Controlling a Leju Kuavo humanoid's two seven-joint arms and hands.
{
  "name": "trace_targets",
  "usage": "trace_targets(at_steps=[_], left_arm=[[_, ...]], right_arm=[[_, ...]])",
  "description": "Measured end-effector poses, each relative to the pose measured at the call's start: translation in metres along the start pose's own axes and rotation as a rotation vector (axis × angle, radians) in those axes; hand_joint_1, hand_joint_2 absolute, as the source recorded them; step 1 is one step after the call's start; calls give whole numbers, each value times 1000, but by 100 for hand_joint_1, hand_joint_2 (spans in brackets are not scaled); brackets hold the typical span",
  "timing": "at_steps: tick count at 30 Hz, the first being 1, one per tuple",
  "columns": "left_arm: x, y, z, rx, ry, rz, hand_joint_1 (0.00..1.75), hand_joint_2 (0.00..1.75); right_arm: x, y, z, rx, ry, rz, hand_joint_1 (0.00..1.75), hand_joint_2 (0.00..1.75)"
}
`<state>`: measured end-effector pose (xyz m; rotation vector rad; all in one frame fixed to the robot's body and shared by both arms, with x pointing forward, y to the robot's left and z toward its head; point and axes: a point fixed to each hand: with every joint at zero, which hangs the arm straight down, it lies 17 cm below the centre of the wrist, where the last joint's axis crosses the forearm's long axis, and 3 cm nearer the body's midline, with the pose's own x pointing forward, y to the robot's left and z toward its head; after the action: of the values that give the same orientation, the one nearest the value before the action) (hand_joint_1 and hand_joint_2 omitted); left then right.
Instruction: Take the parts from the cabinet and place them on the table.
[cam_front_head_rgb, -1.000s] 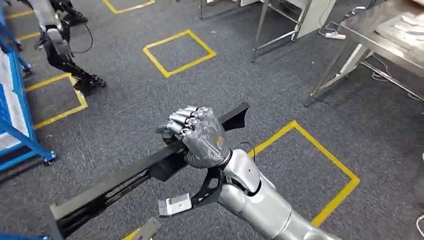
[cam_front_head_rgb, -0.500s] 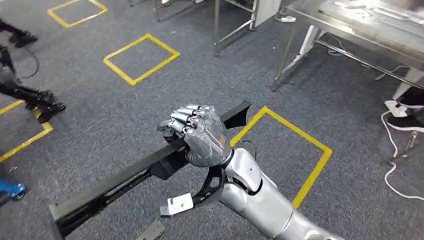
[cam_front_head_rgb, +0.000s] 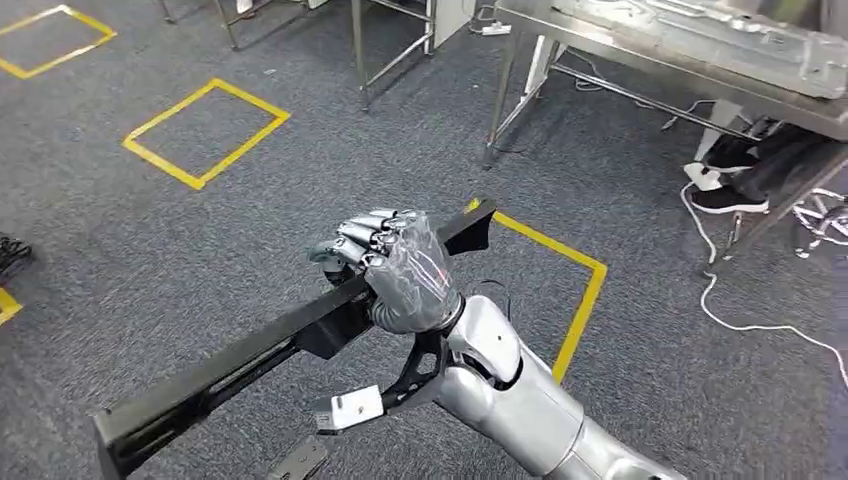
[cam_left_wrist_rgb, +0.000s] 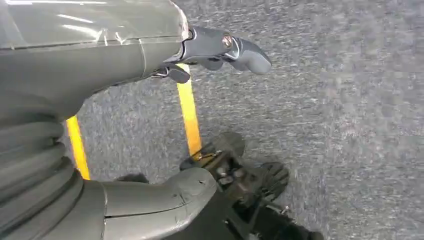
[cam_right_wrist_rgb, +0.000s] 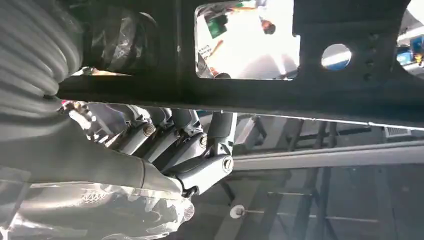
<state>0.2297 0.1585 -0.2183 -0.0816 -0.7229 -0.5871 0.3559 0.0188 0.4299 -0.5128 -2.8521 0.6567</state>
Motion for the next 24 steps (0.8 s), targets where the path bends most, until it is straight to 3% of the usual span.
trace_targets(at_steps=[24], left_arm=[[0,2,-1,13,4,-2,0,175]], right_arm=[[-1,9,1,28,2,-8,175,175]])
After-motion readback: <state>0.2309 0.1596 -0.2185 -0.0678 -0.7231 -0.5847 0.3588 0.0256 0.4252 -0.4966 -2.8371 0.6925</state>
